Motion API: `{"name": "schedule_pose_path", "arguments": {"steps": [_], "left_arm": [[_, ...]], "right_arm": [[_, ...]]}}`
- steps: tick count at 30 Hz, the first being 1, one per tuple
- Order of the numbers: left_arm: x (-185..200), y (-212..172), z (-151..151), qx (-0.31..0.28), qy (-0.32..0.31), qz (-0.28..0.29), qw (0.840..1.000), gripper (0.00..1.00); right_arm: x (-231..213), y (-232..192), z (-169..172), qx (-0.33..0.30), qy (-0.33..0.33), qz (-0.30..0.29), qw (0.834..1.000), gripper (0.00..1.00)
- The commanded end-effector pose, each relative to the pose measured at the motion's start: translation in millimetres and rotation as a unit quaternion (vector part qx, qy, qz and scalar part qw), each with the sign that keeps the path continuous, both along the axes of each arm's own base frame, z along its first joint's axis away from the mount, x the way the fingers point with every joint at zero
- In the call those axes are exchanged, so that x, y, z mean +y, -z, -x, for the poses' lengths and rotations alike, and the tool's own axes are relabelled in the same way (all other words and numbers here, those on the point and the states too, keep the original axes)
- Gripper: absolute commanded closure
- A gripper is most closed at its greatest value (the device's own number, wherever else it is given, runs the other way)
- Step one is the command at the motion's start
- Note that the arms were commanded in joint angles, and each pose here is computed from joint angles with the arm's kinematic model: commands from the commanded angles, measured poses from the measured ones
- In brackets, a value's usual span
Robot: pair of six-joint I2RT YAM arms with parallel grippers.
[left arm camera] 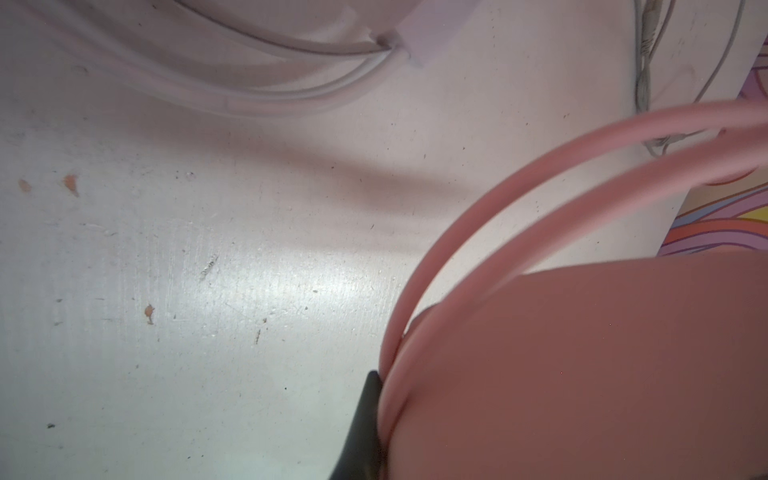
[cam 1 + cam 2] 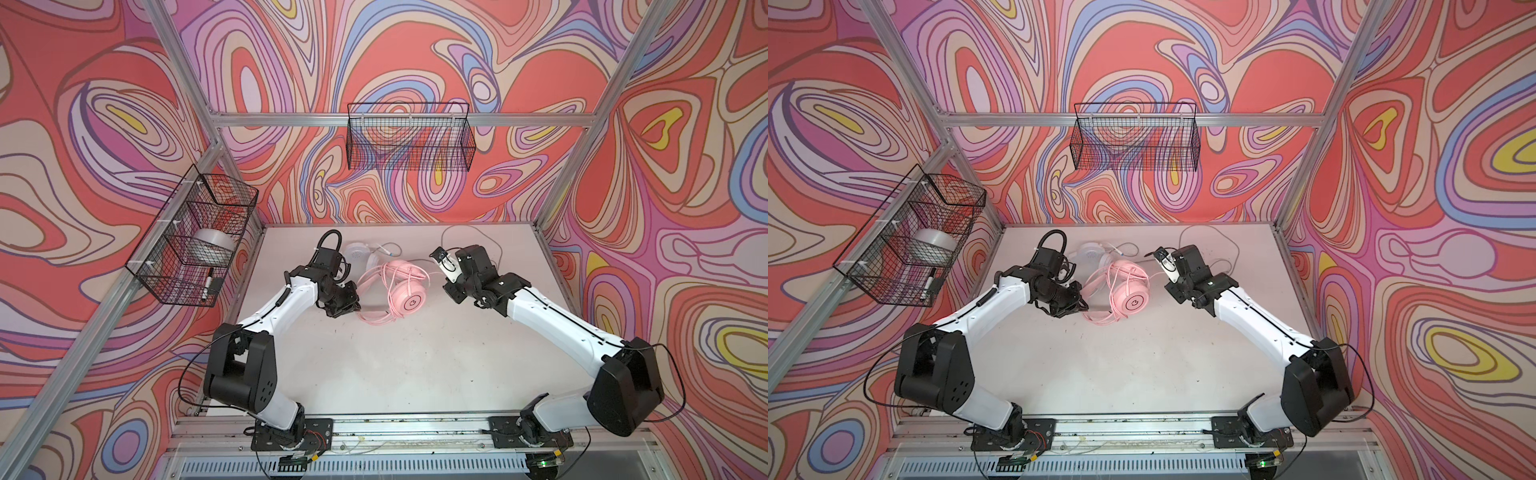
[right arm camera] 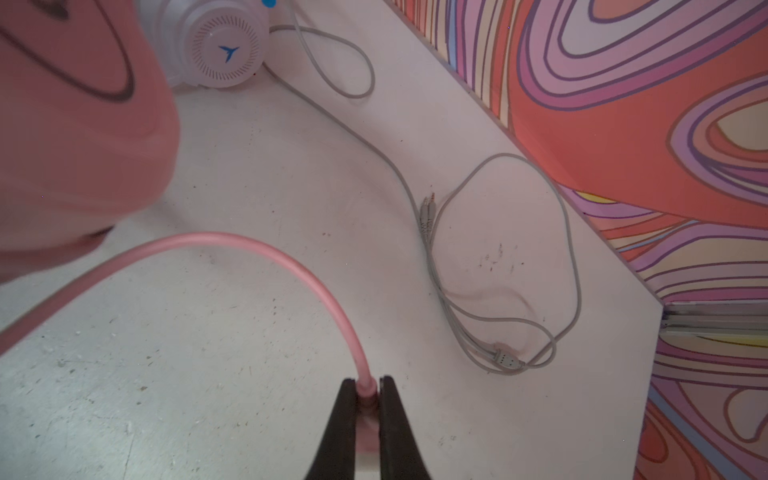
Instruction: Wrap the headphones
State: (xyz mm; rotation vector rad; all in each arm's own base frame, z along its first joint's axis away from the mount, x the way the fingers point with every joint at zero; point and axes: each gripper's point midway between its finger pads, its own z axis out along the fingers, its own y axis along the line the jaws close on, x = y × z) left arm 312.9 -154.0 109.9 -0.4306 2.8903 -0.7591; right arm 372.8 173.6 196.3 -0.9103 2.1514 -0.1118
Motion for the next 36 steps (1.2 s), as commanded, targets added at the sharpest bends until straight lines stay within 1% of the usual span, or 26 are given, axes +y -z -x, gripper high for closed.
{"name": "schedule_pose_path", "arguments": {"steps": [1, 6, 9, 11, 16, 19, 21, 25, 28, 30, 31, 34, 36], "left_arm": [[-4.7, -9.6, 0.0, -0.009, 0.037, 0.011, 0.999, 1.0], [-2.2, -3.3, 2.8, -0.001, 0.046, 0.005, 0.999, 1.0], [-3.8, 0.6, 4.3, 0.005, 0.054, 0.008, 0.998, 1.0], [-3.0, 2.1, 4.6, 0.007, 0.056, 0.004, 0.998, 1.0], [1.4, -0.8, 2.6, 0.0, 0.048, -0.007, 0.999, 1.0], [2.2, -3.3, 0.7, -0.005, 0.04, -0.004, 0.999, 1.0], [2.0, -5.7, -0.4, -0.01, 0.037, -0.001, 0.999, 1.0], [3.1, -11.9, -2.2, -0.016, 0.031, 0.007, 0.999, 1.0], [7.5, -16.9, -4.8, -0.022, 0.019, 0.007, 1.0, 1.0], [10.8, -19.2, -7.5, -0.025, 0.008, 0.006, 1.0, 1.0], [12.2, -19.6, -8.9, -0.025, 0.003, 0.003, 1.0, 1.0], [16.8, -16.9, -13.4, -0.023, -0.006, -0.012, 1.0, 1.0], [19.7, -14.7, -16.3, -0.019, -0.008, -0.024, 0.999, 1.0]], "right_arm": [[-1.3, -20.2, -2.5, -0.013, -0.037, 0.016, 0.999, 1.0], [-11.1, -44.3, -9.7, -0.035, -0.056, 0.033, 0.997, 1.0], [-21.0, -62.8, -23.8, -0.05, -0.037, 0.022, 0.998, 1.0], [-17.2, -74.0, -27.1, -0.052, -0.047, 0.015, 0.997, 1.0], [-6.4, -88.5, -13.8, -0.047, -0.105, 0.016, 0.993, 1.0], [-11.7, -87.8, -2.8, -0.028, -0.104, 0.024, 0.994, 1.0], [-20.3, -83.1, 4.7, -0.009, -0.088, 0.033, 0.996, 1.0], [-33.9, -67.0, 24.8, 0.041, -0.063, 0.043, 0.996, 1.0], [-36.7, -59.7, 52.0, 0.087, -0.067, 0.03, 0.993, 1.0], [-29.7, -59.9, 72.8, 0.114, -0.092, 0.004, 0.989, 1.0], [-22.1, -61.8, 86.6, 0.128, -0.118, -0.017, 0.984, 1.0], [1.7, -69.8, 121.2, 0.168, -0.189, -0.08, 0.964, 1.0], [14.6, -74.7, 133.3, 0.182, -0.218, -0.103, 0.953, 1.0]]}}
